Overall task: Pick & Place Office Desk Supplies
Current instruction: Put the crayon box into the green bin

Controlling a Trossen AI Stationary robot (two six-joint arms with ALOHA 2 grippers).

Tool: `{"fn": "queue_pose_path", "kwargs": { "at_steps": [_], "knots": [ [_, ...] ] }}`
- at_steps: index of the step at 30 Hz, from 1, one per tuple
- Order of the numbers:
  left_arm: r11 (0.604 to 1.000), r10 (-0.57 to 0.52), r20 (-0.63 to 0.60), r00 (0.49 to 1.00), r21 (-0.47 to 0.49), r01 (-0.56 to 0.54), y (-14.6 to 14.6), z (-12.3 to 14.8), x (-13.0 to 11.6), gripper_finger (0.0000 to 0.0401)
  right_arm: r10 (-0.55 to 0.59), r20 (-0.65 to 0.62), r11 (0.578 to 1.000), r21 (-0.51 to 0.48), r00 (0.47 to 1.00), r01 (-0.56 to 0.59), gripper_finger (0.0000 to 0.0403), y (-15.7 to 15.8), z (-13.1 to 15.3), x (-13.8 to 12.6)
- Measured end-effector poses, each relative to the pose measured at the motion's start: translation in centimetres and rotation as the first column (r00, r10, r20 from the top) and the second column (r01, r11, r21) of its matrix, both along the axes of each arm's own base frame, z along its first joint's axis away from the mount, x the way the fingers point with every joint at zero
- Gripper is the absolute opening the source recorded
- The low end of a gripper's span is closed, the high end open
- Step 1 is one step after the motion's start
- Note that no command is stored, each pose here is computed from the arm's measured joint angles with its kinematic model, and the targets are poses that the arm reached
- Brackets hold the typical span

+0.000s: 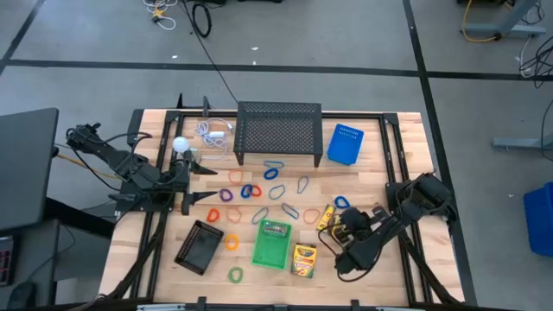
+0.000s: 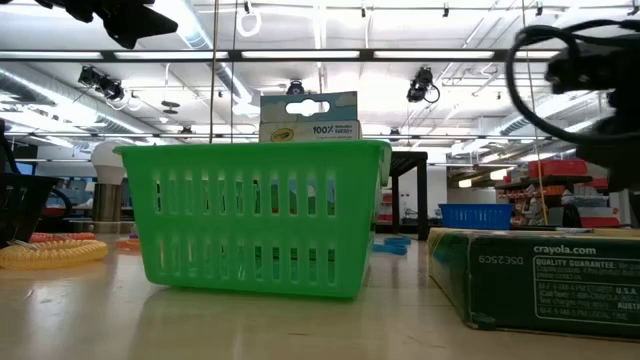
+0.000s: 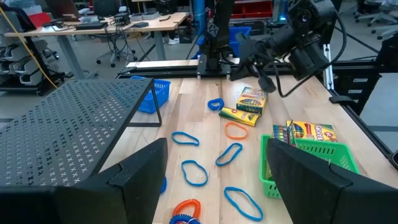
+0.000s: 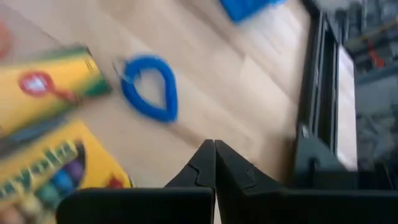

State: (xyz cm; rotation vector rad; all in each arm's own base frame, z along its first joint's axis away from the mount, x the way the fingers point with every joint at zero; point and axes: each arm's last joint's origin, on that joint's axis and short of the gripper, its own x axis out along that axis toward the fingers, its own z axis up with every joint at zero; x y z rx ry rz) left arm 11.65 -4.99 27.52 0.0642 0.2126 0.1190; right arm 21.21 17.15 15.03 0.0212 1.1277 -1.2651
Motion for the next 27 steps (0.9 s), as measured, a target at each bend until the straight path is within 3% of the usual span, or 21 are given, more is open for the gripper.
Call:
{"fn": "queue_pose_path", "kwargs": {
  "at_steps": [6,15,22,27],
  "knots": [
    [1.000,0.000,-0.001,1.000,0.001,0.000,0.0,0.0,0.0,0.0283,0.117,-0.005,0.989,0.086,0.993,-0.116,0.0019,-0.2,-0.7,1.5],
    [1.000,-0.002,-0.003,1.000,0.011,0.002,0.0,0.0,0.0,0.0283,0.292,0.073,0.912,0.279,0.954,-0.301,0.0058,1.1,-1.1,4.2],
    [1.000,-0.003,-0.003,1.000,0.012,0.003,0.0,0.0,0.0,0.0283,0.317,0.090,0.889,0.318,0.944,-0.329,0.0144,1.8,1.0,5.6],
    [1.000,-0.003,-0.003,1.000,0.012,0.003,0.0,0.0,0.0,0.0283,0.345,0.122,0.851,0.378,0.931,-0.365,0.0199,2.6,2.6,6.6]
  ]
}}
